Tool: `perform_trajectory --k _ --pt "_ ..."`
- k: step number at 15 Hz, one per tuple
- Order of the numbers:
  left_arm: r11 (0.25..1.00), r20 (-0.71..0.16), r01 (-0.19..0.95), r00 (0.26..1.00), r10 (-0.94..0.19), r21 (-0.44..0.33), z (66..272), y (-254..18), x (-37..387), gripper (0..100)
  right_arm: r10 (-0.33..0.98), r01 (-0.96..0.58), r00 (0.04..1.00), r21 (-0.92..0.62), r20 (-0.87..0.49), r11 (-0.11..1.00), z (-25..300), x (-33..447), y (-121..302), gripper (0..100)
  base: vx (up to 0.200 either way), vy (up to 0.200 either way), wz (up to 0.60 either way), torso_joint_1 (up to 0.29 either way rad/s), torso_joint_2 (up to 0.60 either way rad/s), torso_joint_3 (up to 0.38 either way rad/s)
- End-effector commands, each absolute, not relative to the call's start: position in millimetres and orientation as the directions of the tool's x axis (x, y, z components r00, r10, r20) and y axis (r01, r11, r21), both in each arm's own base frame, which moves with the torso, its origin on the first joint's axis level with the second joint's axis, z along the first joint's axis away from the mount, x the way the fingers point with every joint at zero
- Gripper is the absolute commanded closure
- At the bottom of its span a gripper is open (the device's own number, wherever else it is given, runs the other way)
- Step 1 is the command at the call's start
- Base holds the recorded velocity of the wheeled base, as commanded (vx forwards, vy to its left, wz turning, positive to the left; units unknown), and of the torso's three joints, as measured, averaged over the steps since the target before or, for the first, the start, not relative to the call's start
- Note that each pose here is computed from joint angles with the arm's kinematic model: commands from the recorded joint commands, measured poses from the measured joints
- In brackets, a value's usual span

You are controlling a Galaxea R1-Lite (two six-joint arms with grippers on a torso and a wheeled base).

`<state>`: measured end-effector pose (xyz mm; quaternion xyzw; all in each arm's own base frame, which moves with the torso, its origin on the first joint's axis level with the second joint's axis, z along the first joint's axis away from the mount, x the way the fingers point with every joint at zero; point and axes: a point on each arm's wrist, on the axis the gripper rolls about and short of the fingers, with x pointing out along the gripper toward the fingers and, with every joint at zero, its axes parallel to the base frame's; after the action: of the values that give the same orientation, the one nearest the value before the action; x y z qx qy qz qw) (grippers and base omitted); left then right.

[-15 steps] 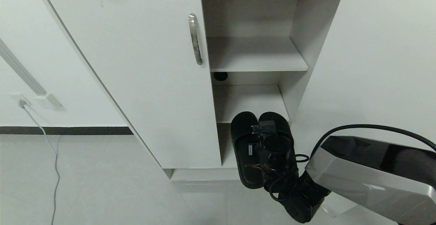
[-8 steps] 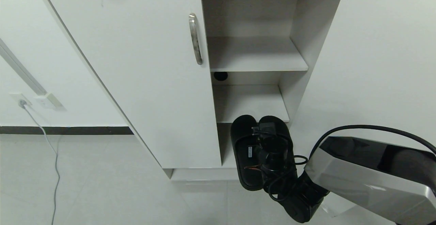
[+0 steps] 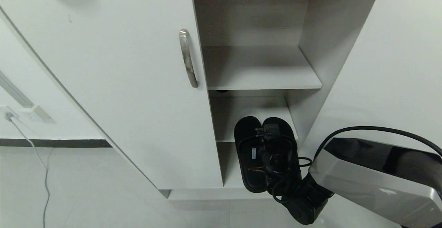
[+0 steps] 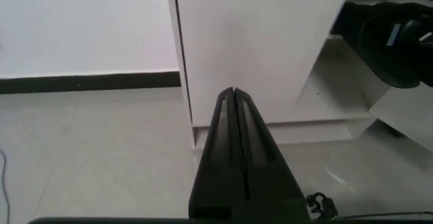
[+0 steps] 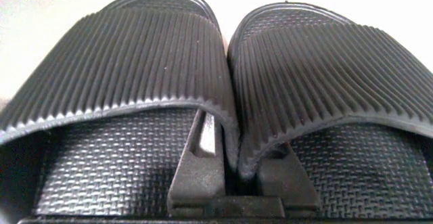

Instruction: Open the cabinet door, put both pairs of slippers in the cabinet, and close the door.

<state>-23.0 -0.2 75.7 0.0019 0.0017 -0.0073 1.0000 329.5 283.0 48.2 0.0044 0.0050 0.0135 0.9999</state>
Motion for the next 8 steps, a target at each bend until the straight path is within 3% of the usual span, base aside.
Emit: perform_trajectory --k 1,8 --pt "1.000 -0.005 0.015 1.000 -0.015 0.005 75.7 -0.2 -22.9 100 0.026 -0.026 1.000 0.018 -0.002 1.000 50.1 331.0 283.7 100 0.000 0.000 0.00 0.000 0.00 0.000" --pt "1.000 -0.005 0.015 1.000 -0.015 0.003 75.7 -0.2 -22.9 100 -0.019 0.024 0.998 0.087 -0.066 0.996 56.2 360.8 279.0 100 0.000 0.000 0.00 0.000 0.00 0.000"
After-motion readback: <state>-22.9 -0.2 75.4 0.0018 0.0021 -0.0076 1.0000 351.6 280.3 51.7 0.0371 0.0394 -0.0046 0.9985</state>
